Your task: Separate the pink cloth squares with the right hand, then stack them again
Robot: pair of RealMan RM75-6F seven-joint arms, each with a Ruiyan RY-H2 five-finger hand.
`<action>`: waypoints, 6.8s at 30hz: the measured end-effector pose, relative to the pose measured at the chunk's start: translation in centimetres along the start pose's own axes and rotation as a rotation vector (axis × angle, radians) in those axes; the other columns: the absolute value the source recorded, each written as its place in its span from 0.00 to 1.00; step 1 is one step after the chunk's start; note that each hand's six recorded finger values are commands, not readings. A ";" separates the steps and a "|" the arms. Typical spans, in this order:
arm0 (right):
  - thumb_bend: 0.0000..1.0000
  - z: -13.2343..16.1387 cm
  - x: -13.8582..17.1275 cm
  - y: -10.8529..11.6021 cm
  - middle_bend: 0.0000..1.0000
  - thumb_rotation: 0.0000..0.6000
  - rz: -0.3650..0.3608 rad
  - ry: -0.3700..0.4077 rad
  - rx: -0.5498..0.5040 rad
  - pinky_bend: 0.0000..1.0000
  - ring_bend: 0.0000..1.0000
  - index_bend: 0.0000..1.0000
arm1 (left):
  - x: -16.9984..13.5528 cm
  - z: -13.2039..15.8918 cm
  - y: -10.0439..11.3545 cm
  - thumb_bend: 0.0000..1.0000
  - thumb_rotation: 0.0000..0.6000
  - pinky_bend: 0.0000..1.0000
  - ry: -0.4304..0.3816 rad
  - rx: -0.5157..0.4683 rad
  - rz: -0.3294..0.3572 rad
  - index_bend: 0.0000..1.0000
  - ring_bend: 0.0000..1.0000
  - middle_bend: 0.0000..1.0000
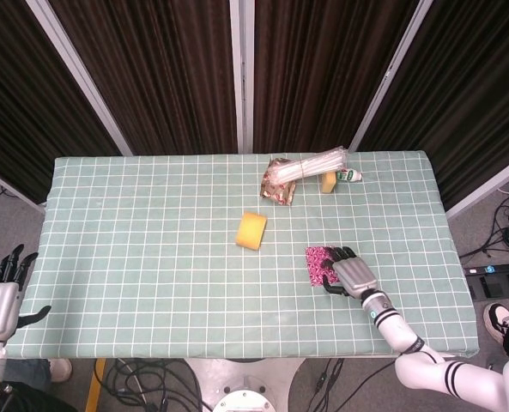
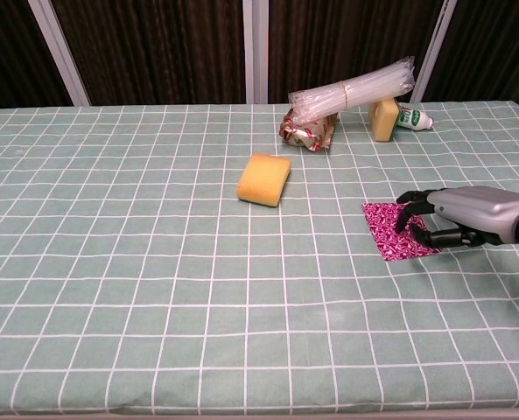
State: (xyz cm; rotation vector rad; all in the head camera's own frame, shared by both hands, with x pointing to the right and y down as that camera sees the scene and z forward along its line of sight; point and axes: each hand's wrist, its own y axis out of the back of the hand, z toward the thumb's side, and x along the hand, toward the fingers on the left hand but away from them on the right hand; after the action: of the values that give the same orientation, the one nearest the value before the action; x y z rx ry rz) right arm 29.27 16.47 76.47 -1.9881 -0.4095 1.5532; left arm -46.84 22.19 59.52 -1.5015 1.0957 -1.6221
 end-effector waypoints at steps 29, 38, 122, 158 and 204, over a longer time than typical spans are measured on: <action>0.56 3.1 -1.1 1.4 0.02 0.11 -0.047 0.046 0.001 0.00 0.00 0.27 | -0.4 -0.7 -0.1 0.09 1.00 0.17 0.019 -0.007 0.003 0.17 0.10 0.10; 0.56 3.1 -1.5 0.8 0.02 0.10 -0.040 0.039 0.024 0.00 0.00 0.27 | -0.4 -0.9 -0.3 0.09 1.00 0.17 0.021 -0.010 0.001 0.17 0.10 0.10; 0.55 -0.9 1.0 -0.6 0.02 0.11 -0.013 -0.029 0.050 0.00 0.00 0.27 | -0.5 -0.7 -0.6 0.08 1.00 0.17 0.022 -0.009 -0.002 0.17 0.10 0.10; 0.19 -0.4 -1.6 4.4 0.05 0.87 -0.155 -0.060 0.002 0.00 0.00 0.28 | -0.8 -0.9 -0.7 0.09 1.00 0.17 0.028 -0.026 -0.005 0.17 0.10 0.10; 0.19 0.4 -5.9 2.6 0.07 0.94 -0.109 -0.120 0.042 0.00 0.00 0.39 | -1.0 -1.2 -0.7 0.08 1.00 0.17 0.034 -0.037 -0.012 0.17 0.10 0.10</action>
State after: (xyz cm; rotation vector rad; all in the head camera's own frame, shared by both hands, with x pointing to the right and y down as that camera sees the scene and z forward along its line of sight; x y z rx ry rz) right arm 26.95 11.17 79.42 -1.8155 -0.5198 1.6041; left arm -47.89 23.51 59.73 -1.5120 1.1432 -1.6486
